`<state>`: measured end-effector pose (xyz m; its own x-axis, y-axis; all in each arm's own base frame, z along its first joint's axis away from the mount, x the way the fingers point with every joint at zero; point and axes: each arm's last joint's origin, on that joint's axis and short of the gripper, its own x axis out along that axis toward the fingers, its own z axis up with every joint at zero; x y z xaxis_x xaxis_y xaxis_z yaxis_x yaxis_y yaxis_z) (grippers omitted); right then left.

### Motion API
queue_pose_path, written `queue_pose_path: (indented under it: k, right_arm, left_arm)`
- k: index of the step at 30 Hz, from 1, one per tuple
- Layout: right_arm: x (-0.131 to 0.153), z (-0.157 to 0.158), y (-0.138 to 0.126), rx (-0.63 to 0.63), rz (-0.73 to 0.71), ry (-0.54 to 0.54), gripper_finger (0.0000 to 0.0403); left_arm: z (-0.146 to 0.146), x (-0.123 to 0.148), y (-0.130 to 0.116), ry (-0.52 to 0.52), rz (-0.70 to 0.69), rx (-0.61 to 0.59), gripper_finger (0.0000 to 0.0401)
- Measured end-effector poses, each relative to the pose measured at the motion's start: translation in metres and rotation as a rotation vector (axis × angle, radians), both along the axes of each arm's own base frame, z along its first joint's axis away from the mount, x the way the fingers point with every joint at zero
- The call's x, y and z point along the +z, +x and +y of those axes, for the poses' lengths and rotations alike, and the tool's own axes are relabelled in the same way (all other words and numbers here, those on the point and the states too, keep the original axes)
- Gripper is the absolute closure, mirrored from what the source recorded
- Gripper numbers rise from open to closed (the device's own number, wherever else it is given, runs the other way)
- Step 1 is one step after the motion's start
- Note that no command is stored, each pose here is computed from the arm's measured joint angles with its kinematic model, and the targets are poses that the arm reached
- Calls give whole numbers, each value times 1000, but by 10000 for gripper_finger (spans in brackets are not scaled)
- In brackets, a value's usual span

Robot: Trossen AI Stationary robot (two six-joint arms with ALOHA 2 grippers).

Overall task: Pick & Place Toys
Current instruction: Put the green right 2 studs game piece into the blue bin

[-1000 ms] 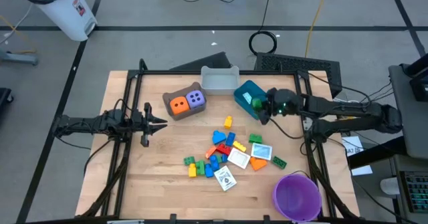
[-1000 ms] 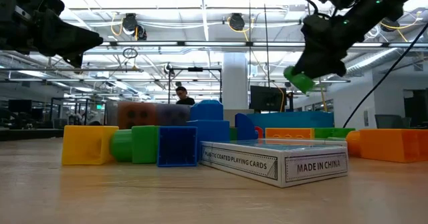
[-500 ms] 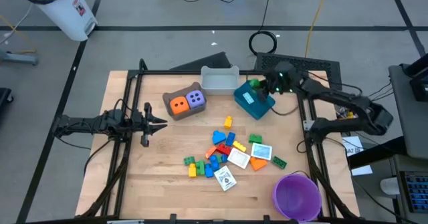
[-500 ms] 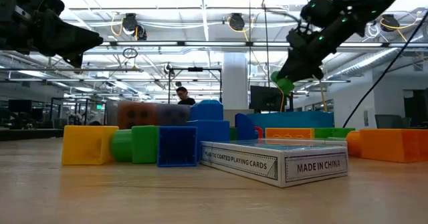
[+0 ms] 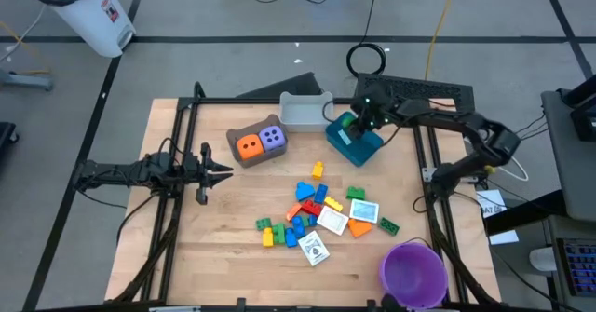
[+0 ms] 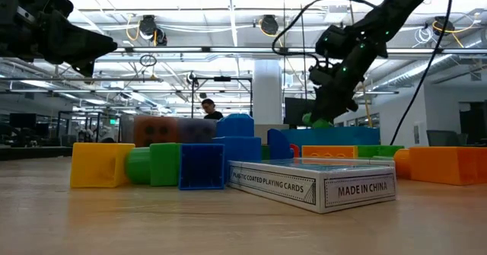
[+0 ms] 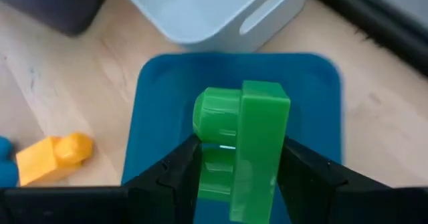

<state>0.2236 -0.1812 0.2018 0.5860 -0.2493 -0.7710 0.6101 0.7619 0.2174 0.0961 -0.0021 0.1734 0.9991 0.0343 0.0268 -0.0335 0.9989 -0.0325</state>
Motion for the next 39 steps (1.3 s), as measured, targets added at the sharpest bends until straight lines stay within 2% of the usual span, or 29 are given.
queue_pose_path:
  k: [12, 26, 39]
  right_arm:
    - [-24, 12, 26, 82, 34, 23, 241]
    - [-26, 10, 29, 106, 14, -21, 241]
    - [-43, 8, 35, 109, 41, 7, 241]
  left_arm:
    - [0, 0, 0, 0, 0, 0, 325]
    - [0, 0, 0, 0, 0, 0, 325]
    - [0, 0, 0, 0, 0, 0, 325]
